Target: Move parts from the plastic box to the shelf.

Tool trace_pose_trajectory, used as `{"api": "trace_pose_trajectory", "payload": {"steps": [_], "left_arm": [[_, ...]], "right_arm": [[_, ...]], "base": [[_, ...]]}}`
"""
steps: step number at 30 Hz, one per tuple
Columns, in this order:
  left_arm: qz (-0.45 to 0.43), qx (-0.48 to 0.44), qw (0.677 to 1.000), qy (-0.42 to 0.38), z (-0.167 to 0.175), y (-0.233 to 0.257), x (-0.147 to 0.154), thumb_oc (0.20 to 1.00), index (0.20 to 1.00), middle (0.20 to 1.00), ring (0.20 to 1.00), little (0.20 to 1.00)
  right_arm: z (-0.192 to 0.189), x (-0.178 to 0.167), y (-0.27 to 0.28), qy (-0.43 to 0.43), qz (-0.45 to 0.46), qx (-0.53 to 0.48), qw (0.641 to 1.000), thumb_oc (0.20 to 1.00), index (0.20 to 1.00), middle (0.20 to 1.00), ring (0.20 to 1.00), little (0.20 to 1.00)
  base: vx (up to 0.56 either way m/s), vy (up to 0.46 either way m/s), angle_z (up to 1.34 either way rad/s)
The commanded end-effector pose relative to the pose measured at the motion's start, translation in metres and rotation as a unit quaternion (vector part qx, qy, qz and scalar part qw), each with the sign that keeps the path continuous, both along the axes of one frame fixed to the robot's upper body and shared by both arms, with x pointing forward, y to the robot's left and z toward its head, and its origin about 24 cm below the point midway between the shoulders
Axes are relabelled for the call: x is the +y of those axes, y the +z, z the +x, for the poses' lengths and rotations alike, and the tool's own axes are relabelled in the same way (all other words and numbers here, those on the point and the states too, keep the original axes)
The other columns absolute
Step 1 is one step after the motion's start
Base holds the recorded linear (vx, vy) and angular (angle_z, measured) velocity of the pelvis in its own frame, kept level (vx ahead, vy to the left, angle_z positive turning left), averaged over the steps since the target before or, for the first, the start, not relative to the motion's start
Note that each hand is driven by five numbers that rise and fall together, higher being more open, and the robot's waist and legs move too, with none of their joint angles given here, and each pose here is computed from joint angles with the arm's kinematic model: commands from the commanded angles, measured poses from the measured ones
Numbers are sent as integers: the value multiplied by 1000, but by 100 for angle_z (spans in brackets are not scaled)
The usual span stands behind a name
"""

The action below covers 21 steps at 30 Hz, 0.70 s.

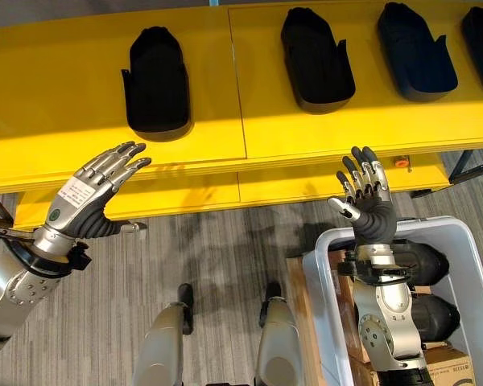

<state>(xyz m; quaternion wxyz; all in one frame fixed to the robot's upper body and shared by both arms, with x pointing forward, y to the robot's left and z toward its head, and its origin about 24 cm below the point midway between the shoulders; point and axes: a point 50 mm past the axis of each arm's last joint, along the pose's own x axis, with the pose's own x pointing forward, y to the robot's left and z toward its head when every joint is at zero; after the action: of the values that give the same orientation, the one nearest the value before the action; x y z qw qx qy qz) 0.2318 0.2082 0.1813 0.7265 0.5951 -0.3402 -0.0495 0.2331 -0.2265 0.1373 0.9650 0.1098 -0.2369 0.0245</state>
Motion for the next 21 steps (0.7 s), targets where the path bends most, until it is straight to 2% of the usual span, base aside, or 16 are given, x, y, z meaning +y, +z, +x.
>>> {"api": "trace_pose_trajectory", "payload": {"steps": [1,21], "left_arm": [[-18,3,1000,-3,4,0,-1,1000,1000,1000,1000,1000],[-50,37,998,-7,34,-13,-17,1000,1000,1000,1000,1000]], "right_arm": [[-5,-2,13,-12,-1,-38,999,1000,1000,1000,1000,1000],[-7,-2,12,-22,9,-37,999,1000,1000,1000,1000,1000]], "base": [[0,0,0],[2,1,-1]]}}
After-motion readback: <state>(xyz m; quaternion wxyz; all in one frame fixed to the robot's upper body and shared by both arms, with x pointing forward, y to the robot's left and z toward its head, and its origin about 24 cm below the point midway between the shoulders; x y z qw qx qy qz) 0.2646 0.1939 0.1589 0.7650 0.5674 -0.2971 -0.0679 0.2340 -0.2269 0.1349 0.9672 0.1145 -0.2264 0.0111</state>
